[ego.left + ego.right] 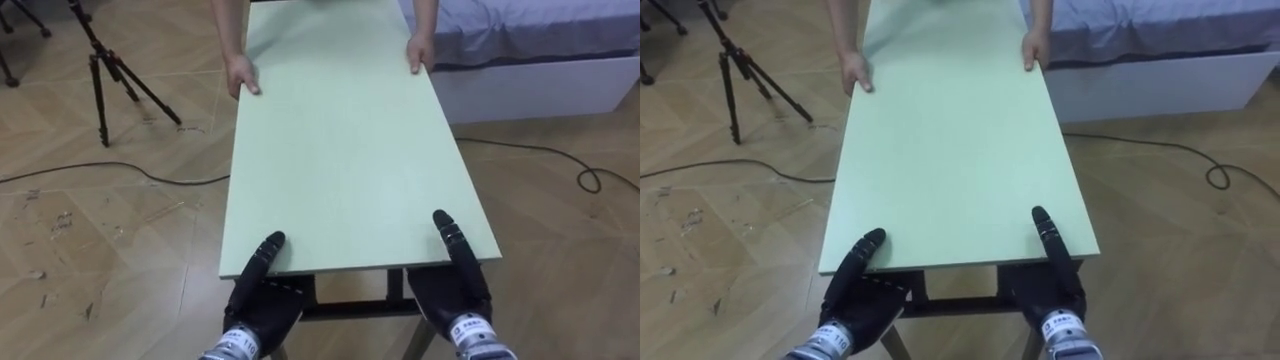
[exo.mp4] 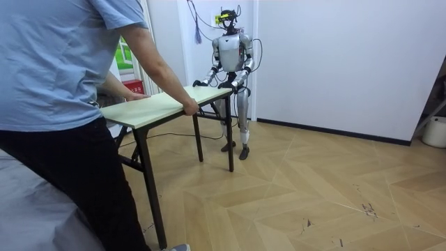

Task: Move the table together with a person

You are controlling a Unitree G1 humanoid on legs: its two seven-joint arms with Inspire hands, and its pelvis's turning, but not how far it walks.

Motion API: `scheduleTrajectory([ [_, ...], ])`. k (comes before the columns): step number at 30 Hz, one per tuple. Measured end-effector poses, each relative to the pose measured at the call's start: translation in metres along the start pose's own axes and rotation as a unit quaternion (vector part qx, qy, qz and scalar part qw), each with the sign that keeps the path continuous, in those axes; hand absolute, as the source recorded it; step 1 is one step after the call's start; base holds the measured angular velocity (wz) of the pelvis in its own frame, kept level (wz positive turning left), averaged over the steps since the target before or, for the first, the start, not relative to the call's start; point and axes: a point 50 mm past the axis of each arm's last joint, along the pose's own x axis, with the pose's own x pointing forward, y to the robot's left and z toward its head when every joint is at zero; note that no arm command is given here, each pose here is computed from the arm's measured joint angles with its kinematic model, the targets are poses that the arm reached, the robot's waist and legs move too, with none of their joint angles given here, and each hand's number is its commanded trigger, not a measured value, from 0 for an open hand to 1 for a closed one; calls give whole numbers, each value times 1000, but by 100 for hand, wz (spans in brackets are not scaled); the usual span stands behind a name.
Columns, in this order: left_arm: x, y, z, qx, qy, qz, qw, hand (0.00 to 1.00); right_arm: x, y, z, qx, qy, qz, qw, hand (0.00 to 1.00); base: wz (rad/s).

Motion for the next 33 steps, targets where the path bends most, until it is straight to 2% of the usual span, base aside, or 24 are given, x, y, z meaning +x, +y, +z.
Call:
scheduleTrajectory([
  [22, 0, 0, -3, 17, -4, 5, 1000, 100, 1, 0, -6, -4, -14, -6, 1000, 100, 0],
  [33, -15, 3, -4, 31, -22, -4, 999, 100, -7, -2, -12, -11, -5, 7, 1000, 100, -2],
])
